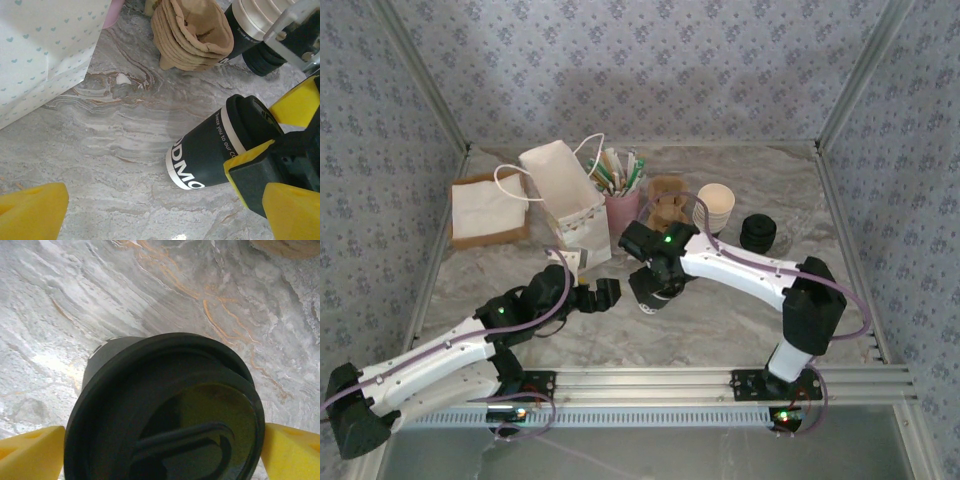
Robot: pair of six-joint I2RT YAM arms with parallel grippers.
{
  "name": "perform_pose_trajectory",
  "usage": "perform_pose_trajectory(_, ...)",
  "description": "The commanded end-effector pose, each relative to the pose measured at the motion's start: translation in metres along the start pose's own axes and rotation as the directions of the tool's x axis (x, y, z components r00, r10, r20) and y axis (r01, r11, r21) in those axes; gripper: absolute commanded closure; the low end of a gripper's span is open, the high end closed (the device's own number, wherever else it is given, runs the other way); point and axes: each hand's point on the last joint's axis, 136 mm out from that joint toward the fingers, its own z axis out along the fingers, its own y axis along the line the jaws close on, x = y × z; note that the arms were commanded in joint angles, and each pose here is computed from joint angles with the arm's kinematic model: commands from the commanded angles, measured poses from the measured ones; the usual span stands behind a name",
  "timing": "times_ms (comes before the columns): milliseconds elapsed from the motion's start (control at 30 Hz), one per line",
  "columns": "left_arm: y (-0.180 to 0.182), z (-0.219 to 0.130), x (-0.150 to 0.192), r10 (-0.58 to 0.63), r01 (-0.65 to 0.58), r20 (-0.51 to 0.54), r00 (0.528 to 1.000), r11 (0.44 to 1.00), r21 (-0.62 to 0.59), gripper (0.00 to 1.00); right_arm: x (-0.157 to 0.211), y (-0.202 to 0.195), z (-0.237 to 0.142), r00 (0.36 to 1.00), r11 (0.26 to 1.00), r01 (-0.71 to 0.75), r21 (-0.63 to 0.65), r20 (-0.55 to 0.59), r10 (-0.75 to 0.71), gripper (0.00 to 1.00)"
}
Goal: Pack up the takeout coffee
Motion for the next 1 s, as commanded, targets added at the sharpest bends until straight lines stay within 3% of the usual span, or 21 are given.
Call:
perform_pose_trajectory(0,0.005,-0.001,-0.001,-0.009,0.009,0.010,1.000,1.000,-0.010,0.00,-0.003,0.002,-0.019,0.999,1.000,0.013,0.017,0.034,-0.014,0.01)
perform_pose_trajectory(300,0.006,-0.003,-0.001,-0.010,0.011,0.016,1.000,1.000,-0.013,0.00,-0.008,0.009,-0.034,0.997,0.999,0.030,0.017,0.071,-0.031,0.00)
perform_pose_trajectory(967,0.011,-0.010,-0.005,-0.013,0.014,0.038,0.999,1.000,-0.019,0.01,-0.007,0.032,-0.009,0.999,0.998,0.042,-0.049,0.026,-0.040,0.00)
